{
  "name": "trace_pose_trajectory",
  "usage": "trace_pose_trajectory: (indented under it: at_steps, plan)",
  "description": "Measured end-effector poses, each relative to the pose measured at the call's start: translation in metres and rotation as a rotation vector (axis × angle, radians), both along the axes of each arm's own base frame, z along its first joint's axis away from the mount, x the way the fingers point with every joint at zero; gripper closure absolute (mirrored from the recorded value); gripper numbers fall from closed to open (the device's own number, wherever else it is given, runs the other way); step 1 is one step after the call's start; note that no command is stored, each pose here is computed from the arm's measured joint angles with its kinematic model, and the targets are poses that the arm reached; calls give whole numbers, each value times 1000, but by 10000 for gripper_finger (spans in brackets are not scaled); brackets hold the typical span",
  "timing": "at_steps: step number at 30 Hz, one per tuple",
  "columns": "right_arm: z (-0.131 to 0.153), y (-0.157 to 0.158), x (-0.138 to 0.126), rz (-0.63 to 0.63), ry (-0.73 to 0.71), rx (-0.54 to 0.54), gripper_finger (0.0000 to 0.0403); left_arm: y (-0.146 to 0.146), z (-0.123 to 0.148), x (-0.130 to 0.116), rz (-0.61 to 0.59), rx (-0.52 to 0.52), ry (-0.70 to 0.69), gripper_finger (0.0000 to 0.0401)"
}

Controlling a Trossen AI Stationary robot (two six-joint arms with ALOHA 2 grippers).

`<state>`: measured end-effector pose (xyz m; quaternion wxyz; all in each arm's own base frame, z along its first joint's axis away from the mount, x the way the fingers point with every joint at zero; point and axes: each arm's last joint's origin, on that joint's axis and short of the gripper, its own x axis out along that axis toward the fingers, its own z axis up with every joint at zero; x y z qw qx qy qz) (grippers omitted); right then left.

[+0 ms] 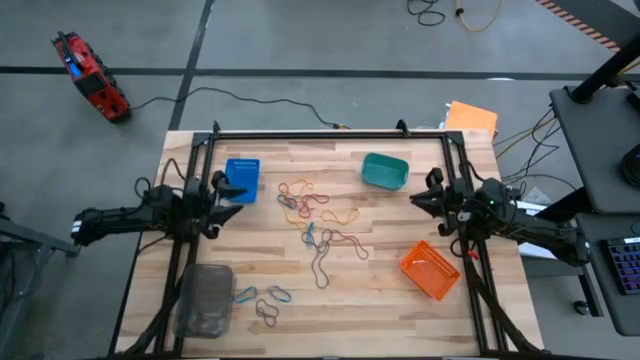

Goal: Sort rubber bands into baskets
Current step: Put the red rubberband into the orange bin

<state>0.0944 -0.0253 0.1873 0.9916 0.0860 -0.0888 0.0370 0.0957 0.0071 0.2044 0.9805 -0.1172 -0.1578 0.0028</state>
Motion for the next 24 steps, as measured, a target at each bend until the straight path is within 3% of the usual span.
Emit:
trace_pose_trajectory:
  at_steps: [11, 17, 24]
  plan:
    - [44, -7, 15, -18, 48, 62, 360, 3, 4, 22, 58, -16, 171, 178]
    - [50, -17, 43, 13, 197, 119, 360, 4, 12, 39, 54, 0, 313, 178]
    - [61, -25, 63, 39, 297, 135, 360, 5, 2, 53, 47, -54, 519, 178]
